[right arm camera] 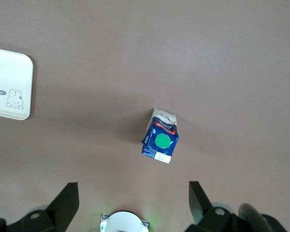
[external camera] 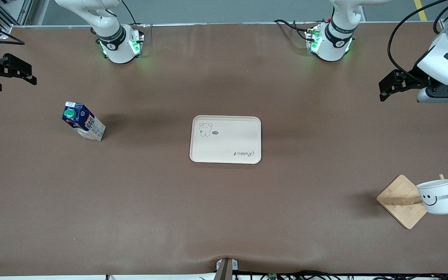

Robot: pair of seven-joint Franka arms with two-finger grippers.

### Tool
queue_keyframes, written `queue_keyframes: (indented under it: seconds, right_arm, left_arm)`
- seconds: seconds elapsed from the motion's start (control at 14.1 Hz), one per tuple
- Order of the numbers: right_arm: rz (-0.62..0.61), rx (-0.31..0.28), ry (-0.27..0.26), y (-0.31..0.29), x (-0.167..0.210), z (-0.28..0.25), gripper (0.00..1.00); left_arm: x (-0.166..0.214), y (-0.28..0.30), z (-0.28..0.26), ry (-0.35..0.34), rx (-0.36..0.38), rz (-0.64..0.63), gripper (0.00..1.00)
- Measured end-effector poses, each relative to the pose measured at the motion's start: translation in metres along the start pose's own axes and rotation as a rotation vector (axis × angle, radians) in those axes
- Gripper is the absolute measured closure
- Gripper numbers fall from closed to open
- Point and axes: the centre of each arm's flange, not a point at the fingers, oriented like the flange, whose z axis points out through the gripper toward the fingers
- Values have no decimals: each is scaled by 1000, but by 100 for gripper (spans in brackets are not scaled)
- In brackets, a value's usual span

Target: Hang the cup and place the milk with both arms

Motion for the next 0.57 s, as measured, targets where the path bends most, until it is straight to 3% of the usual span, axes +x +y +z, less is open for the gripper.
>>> queue_keyframes:
  seconds: [0.57]
  right_arm:
    - [17, 1, -2, 9, -1, 1, 0]
  left_arm:
    - [0, -1, -1, -4, 0, -1, 0]
